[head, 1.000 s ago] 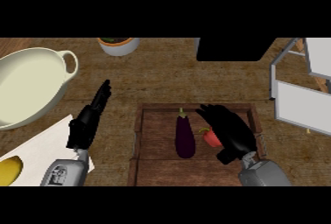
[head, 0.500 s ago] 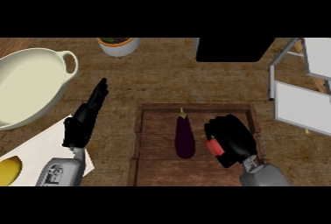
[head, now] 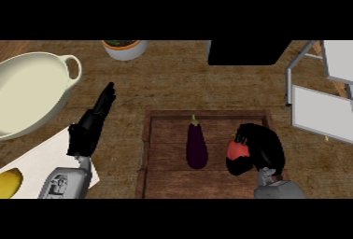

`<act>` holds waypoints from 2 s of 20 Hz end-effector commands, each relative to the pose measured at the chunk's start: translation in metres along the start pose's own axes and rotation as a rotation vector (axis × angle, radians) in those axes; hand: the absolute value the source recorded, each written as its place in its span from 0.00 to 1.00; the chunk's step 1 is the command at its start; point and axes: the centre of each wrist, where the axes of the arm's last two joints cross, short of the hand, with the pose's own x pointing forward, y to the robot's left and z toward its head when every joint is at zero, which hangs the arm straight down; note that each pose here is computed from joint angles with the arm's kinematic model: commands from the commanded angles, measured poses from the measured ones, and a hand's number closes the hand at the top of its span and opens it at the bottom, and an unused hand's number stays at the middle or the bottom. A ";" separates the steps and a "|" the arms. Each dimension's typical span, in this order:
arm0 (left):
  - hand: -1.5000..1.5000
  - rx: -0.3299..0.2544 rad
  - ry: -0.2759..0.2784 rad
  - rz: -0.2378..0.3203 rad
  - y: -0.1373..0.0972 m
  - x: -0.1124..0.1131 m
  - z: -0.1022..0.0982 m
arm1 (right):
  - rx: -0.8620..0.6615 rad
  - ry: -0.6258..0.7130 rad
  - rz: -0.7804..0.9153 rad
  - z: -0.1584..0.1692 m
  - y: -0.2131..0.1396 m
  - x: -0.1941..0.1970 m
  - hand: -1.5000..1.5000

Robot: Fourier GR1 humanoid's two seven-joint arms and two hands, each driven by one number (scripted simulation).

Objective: Pick the bell pepper from the tray and place it in the tiered shelf

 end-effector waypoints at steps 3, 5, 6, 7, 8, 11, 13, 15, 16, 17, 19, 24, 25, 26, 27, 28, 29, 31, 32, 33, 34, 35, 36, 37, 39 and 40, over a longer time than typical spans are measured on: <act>0.50 -0.001 0.000 0.007 0.006 -0.013 0.003 | -0.095 0.078 -0.222 0.027 -0.004 0.029 1.00; 0.50 0.000 0.002 -0.014 0.006 0.003 -0.006 | -0.202 0.031 -0.368 0.023 -0.026 0.035 1.00; 0.50 -0.018 0.011 0.016 -0.004 0.000 0.004 | -0.211 0.011 -0.422 0.041 -0.030 0.040 1.00; 0.50 -0.003 0.024 0.011 -0.003 -0.019 0.014 | -0.237 -0.009 -0.475 0.046 -0.037 0.051 1.00; 0.50 0.011 0.008 0.003 0.005 0.001 -0.008 | -0.280 -0.020 -0.475 0.054 -0.038 0.046 1.00; 0.50 -0.001 0.029 0.004 -0.007 -0.001 0.005 | -0.406 -0.033 -0.481 0.070 -0.068 0.055 1.00; 0.50 -0.001 0.002 -0.009 0.016 -0.001 0.005 | -0.442 -0.025 -0.482 0.082 -0.095 0.058 1.00; 0.50 0.004 -0.002 -0.014 0.003 0.006 -0.001 | -0.504 -0.014 -0.515 0.090 -0.117 0.076 1.00; 0.50 -0.008 0.014 0.006 0.000 0.003 0.011 | -0.524 0.024 -0.511 0.097 -0.120 0.065 1.00; 0.50 0.007 0.004 -0.013 -0.005 -0.002 0.008 | -0.568 0.047 -0.465 0.103 -0.117 0.070 1.00; 0.50 -0.004 0.015 -0.015 0.014 0.005 0.012 | -0.616 0.076 -0.419 0.101 -0.134 0.066 1.00; 0.50 0.006 0.024 0.004 0.009 0.009 0.008 | -0.748 0.099 -0.412 0.112 -0.174 0.061 1.00; 0.50 -0.014 0.008 -0.003 -0.015 -0.002 0.000 | -0.754 0.109 -0.411 0.112 -0.176 0.067 1.00; 0.50 0.011 0.020 0.001 0.019 -0.007 0.004 | -0.797 0.119 -0.395 0.099 -0.176 0.054 1.00; 0.50 -0.010 0.009 -0.007 0.007 0.012 0.000 | -0.824 0.118 -0.407 0.110 -0.187 0.056 1.00; 0.50 0.001 0.014 -0.015 0.005 0.000 0.001 | -0.846 0.148 -0.382 0.104 -0.204 0.049 1.00; 0.50 -0.007 0.020 -0.007 0.016 -0.001 -0.004 | -0.849 0.138 -0.370 0.102 -0.206 0.049 1.00; 0.50 -0.012 0.001 -0.009 0.008 0.005 0.017 | -0.876 0.166 -0.340 0.096 -0.223 0.074 1.00; 0.50 -0.013 0.005 -0.003 0.000 0.011 -0.008 | -0.883 0.162 -0.337 0.093 -0.244 0.055 1.00; 0.50 0.002 0.013 -0.004 0.009 -0.006 0.000 | -0.889 0.145 -0.397 0.091 -0.236 0.043 1.00; 0.50 -0.009 0.006 -0.008 0.009 0.000 -0.007 | -0.889 0.168 -0.384 0.093 -0.242 0.055 1.00; 0.50 -0.001 0.004 0.014 -0.004 0.013 0.008 | -0.892 0.155 -0.354 0.088 -0.245 0.050 1.00; 0.50 -0.011 0.015 -0.001 0.000 0.004 0.006 | -0.905 0.182 -0.373 0.081 -0.260 0.053 1.00; 0.50 0.004 0.018 -0.009 -0.001 0.014 0.002 | -0.917 0.161 -0.353 0.088 -0.249 0.041 1.00; 0.50 -0.007 -0.002 -0.017 0.029 -0.016 0.010 | -0.944 0.213 -0.353 0.058 -0.270 0.048 1.00; 0.50 0.002 0.016 -0.009 0.017 0.001 -0.018 | -0.970 0.179 -0.351 0.076 -0.270 0.049 1.00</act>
